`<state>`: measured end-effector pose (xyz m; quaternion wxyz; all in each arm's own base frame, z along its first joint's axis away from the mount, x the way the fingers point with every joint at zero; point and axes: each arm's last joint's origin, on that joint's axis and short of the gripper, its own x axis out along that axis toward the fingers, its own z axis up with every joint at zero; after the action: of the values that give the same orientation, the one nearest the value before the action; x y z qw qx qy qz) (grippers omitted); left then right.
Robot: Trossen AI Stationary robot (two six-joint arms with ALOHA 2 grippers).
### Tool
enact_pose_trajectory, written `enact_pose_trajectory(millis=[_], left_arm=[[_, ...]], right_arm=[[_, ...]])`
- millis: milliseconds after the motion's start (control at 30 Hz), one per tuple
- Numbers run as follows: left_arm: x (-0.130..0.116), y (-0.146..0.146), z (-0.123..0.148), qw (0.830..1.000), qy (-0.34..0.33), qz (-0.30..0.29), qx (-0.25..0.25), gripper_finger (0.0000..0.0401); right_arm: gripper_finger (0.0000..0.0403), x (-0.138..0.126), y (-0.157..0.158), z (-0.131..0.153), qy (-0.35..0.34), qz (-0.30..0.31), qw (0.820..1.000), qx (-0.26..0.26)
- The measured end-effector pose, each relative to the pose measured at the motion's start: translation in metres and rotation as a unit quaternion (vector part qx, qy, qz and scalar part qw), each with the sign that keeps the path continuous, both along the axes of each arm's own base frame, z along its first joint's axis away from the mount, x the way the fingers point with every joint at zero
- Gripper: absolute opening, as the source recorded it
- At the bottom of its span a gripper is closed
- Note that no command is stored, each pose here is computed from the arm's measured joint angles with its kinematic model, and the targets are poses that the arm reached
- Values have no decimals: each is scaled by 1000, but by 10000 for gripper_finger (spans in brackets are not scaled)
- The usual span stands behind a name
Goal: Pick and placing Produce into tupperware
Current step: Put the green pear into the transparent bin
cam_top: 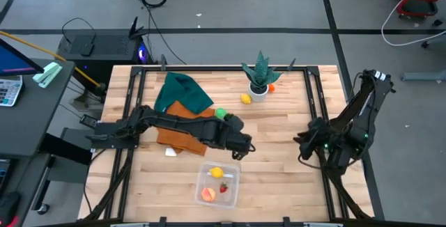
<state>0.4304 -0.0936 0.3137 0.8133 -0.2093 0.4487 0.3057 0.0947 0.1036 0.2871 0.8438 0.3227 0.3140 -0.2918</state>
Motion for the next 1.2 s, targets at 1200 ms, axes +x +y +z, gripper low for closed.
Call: enact_pose_trajectory(millis=[1200], left_arm=[[60, -31, 82, 721, -556, -407, -73, 5]], right_arm=[[108, 12, -15, 1, 7, -45, 999, -14]])
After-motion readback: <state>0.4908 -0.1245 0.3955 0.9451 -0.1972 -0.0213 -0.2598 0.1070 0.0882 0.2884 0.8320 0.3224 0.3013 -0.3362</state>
